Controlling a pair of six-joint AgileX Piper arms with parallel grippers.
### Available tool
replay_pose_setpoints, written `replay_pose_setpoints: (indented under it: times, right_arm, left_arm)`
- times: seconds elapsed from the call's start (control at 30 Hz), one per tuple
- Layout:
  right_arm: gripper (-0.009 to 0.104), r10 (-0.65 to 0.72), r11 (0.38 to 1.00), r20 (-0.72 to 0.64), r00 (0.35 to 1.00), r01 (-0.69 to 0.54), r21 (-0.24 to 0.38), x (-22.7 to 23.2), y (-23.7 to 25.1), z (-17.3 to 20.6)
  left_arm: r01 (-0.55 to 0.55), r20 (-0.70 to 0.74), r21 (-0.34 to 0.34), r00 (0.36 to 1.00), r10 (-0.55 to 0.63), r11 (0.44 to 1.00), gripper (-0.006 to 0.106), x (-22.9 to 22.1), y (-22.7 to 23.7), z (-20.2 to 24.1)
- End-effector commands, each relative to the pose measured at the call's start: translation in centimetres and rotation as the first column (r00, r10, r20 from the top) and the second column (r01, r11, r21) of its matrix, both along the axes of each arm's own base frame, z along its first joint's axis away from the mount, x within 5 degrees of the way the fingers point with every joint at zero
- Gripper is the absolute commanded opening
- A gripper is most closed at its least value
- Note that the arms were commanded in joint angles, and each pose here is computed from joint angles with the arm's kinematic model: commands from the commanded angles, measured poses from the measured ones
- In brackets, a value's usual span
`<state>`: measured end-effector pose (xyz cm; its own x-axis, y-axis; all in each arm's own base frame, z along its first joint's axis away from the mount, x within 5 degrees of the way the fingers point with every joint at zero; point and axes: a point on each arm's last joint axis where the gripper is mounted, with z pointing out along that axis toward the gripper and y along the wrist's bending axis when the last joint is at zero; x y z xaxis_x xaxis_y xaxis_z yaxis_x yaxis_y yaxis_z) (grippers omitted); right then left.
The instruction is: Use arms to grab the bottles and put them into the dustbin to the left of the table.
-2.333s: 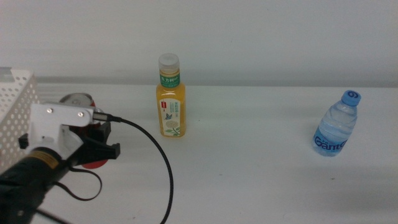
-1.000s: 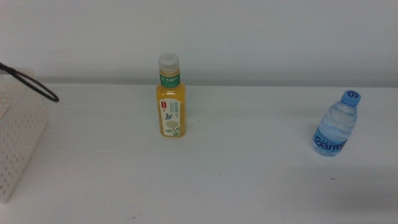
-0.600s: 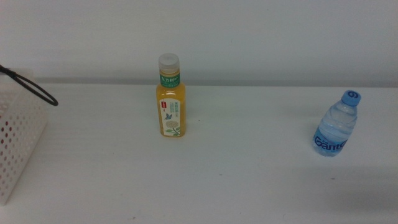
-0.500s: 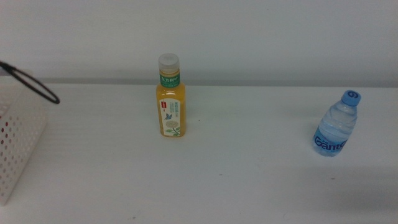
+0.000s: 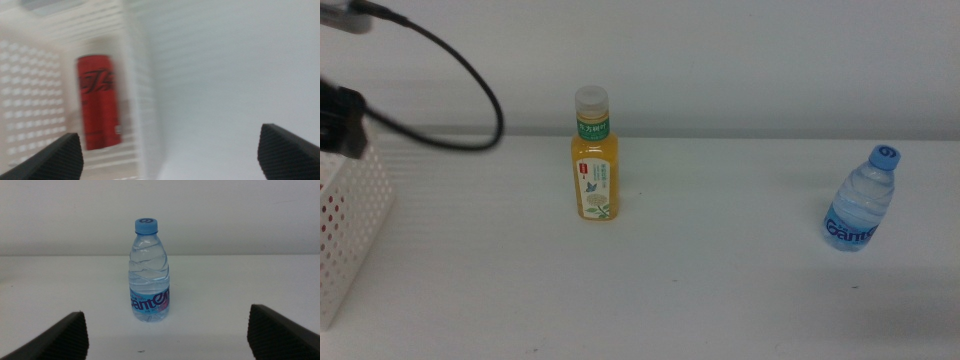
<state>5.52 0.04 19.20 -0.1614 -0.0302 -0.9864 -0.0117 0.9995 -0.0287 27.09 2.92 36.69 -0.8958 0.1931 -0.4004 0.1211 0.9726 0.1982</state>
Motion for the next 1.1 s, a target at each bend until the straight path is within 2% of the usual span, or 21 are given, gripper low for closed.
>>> replay_pose_setpoints:
  times: [0.0, 0.27, 0.33, 0.43, 0.53, 0.63, 0.8, 0.87, 0.93, 1.07]
  right_arm:
    - [0.085, -0.006, 1.0, 0.008, 1.0, 0.006, -0.012, -0.1, -0.1, -1.1]
    - [0.085, -0.006, 1.0, 0.008, 1.0, 0.006, -0.012, -0.1, -0.1, -1.1]
    - [0.085, -0.006, 1.0, 0.008, 1.0, 0.006, -0.012, -0.1, -0.1, -1.1]
    - [0.085, -0.006, 1.0, 0.008, 1.0, 0.006, -0.012, -0.1, -0.1, -1.1]
    - [0.085, -0.006, 1.0, 0.008, 1.0, 0.006, -0.012, -0.1, -0.1, -1.1]
    - [0.085, -0.006, 1.0, 0.008, 1.0, 0.006, -0.012, -0.1, -0.1, -1.1]
    - [0.085, -0.006, 1.0, 0.008, 1.0, 0.006, -0.012, -0.1, -0.1, -1.1]
    - [0.085, -0.006, 1.0, 0.008, 1.0, 0.006, -0.012, -0.1, -0.1, -1.1]
    - [0.085, -0.006, 1.0, 0.008, 1.0, 0.006, -0.012, -0.1, -0.1, -1.1]
    - [0.085, -0.006, 1.0, 0.008, 1.0, 0.006, -0.012, -0.1, -0.1, -1.1]
  left_arm:
    - [0.04, 0.008, -0.033, 0.999, -0.04, 0.999, 0.094, -1.4, -1.8, 0.2]
    - [0.213, 0.044, -0.151, 0.977, -0.209, 0.965, 0.094, -4.2, -5.6, -1.7]
    - [0.227, 0.031, -0.2, 0.974, -0.225, 0.953, 0.094, -4.5, -6.5, -2.4]
    - [0.254, 0.02, -0.24, 0.966, -0.257, 0.937, 0.094, -5.0, -7.5, -3.7]
    - [0.324, 0.016, -0.259, 0.943, -0.332, 0.91, 0.094, -5.4, -8.7, -4.7]
    - [0.356, 0.019, -0.286, 0.93, -0.366, 0.89, 0.094, -5.7, -9.9, -5.4]
    - [0.4, 0.04, -0.29, 0.913, -0.407, 0.869, 0.094, -6.1, -11.4, -6.2]
    - [0.379, 0.084, -0.307, 0.925, -0.371, 0.873, 0.094, -6.4, -11.9, -6.7]
    - [0.382, 0.193, -0.313, 0.922, -0.335, 0.87, 0.094, -6.7, -12.2, -7.1]
    - [0.435, 0.442, -0.3, 0.852, -0.281, 0.849, 0.094, -8.0, -12.7, -8.9]
